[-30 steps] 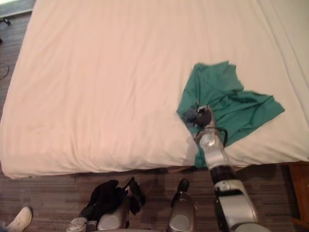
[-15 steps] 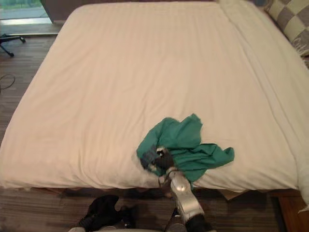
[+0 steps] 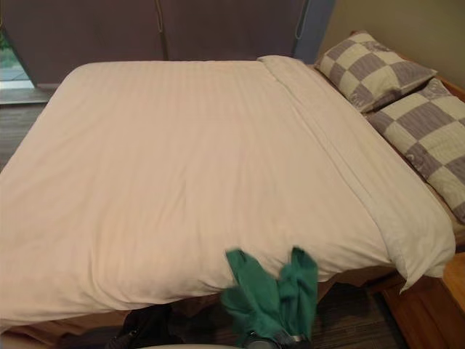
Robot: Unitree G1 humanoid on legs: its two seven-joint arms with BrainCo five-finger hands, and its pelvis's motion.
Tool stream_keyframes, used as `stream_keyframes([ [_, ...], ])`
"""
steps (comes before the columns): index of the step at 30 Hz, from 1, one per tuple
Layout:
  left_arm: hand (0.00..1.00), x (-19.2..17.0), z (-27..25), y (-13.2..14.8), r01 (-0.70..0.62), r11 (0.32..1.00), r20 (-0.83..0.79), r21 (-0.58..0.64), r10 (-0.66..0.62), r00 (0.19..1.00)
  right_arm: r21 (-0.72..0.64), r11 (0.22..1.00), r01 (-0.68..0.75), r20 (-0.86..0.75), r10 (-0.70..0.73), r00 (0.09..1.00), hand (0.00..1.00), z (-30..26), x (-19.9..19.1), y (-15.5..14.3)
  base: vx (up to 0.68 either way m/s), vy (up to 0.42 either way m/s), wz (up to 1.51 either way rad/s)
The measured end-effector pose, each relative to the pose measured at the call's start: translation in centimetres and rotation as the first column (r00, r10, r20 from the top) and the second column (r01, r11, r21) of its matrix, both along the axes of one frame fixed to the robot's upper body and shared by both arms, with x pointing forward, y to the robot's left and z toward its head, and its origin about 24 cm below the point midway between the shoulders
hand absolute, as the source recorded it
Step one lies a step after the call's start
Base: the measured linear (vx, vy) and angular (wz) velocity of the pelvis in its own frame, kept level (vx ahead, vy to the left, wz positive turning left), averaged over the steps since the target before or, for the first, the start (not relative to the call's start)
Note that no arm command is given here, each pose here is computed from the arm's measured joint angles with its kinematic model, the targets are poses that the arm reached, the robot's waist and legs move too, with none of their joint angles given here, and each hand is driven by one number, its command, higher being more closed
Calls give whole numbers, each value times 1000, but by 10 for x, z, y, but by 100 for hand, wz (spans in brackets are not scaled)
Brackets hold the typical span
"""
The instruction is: Tidy the bed and pick cloth on bed and put in laundry
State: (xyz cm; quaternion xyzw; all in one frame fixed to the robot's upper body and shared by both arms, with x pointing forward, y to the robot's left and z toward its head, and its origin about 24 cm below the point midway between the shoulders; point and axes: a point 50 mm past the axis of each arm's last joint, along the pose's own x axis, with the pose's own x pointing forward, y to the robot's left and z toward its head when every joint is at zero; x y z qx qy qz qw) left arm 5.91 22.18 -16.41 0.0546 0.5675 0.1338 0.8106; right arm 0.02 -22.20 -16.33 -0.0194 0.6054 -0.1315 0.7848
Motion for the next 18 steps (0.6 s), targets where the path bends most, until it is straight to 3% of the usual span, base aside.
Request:
stream_keyframes([
  [3,100,-4,-1,-2,-86,996,6,-19,86,996,-7,996,91,-136,-91,987,100,-2,-38,4,-7,10,-5],
  [5,100,-5,-1,-2,-106,994,6,-22,106,994,-4,994,110,-154,-109,982,100,-3,-41,9,7,10,3],
  [13,100,-6,0,2,-195,981,22,-15,195,981,15,1000,20,-67,-19,998,100,-7,5,25,24,37,31],
  [18,100,-3,1,7,-250,968,47,1,250,967,10,999,35,-24,-35,999,100,-7,19,28,46,35,152],
])
